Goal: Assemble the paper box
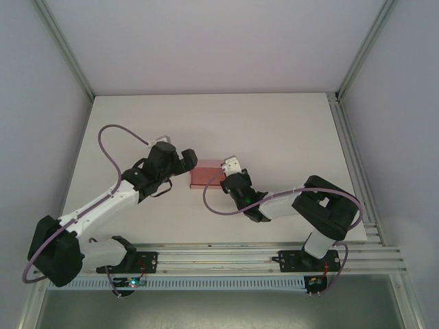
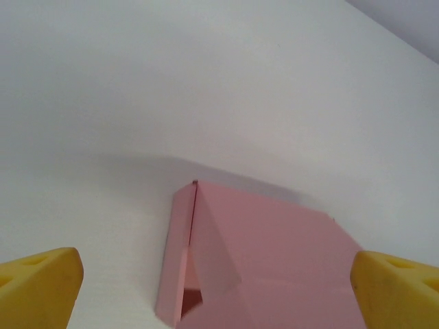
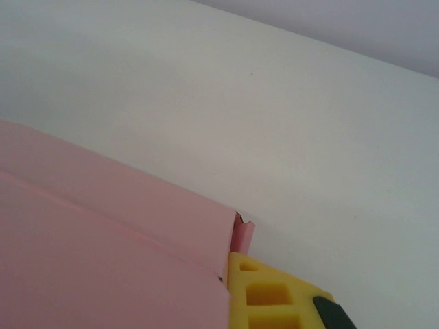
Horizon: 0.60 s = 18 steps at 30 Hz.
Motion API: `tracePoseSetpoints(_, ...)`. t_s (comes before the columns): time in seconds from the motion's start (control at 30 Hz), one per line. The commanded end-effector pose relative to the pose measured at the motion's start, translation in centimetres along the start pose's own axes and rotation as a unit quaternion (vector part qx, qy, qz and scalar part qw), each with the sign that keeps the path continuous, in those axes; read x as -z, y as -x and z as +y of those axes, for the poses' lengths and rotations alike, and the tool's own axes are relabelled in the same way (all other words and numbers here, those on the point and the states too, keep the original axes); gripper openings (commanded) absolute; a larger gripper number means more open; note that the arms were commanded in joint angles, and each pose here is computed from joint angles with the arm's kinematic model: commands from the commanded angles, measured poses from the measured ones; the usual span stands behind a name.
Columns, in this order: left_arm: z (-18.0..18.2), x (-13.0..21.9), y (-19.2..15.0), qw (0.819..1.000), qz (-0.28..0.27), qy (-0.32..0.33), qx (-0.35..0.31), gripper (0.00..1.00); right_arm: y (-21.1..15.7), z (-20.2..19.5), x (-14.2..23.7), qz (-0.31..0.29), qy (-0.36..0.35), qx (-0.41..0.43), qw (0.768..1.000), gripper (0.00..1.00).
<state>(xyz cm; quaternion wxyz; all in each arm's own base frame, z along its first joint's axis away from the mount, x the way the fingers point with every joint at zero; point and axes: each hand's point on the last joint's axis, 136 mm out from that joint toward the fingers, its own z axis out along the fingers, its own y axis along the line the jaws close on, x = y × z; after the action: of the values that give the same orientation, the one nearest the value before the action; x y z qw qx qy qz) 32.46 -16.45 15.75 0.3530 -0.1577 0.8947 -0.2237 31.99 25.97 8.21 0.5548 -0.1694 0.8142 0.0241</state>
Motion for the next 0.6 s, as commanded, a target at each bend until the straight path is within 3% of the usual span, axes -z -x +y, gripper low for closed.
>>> tracePoseSetpoints(0.0, -0.9, -1.6, 2.1, 0.999, -0.016, -0.010, 0.036, 0.99, -3.5, 0.4, 0.0, 0.048, 0.005, 0.059, 0.997, 0.02)
tracePoseSetpoints(0.13, 0.0, -4.2, 0.0, 0.999, 0.035, 0.004, 0.015, 1.00, -2.9, 0.8, 0.3, 0.041, 0.017, 0.053, 0.998, 0.08)
tracePoseSetpoints(0.2, 0.2, -5.3, -1.5, 0.998, 0.063, -0.006, 0.008, 0.94, -2.4, 1.2, 0.7, 0.041, 0.032, 0.052, 0.997, 0.16)
tracePoseSetpoints(0.23, 0.1, -5.7, -2.1, 0.997, 0.076, -0.020, 0.005, 0.90, -2.1, 1.5, 1.0, 0.040, 0.044, 0.054, 0.997, 0.24)
tracePoseSetpoints(0.3, 0.7, -6.0, -3.1, 0.996, 0.088, -0.019, 0.007, 0.85, -1.7, 2.6, 1.8, 0.041, 0.087, 0.059, 0.994, 0.50)
tracePoseSetpoints(0.4, 1.5, -6.2, -4.1, 0.995, 0.097, -0.014, 0.012, 0.71, -1.9, 4.0, 3.4, 0.054, 0.144, 0.059, 0.986, 0.73)
tracePoseSetpoints(0.57, 2.5, -6.3, -6.5, 0.992, 0.122, -0.027, 0.030, 0.59, -1.9, 3.2, 5.9, 0.056, 0.164, 0.046, 0.984, 0.84)
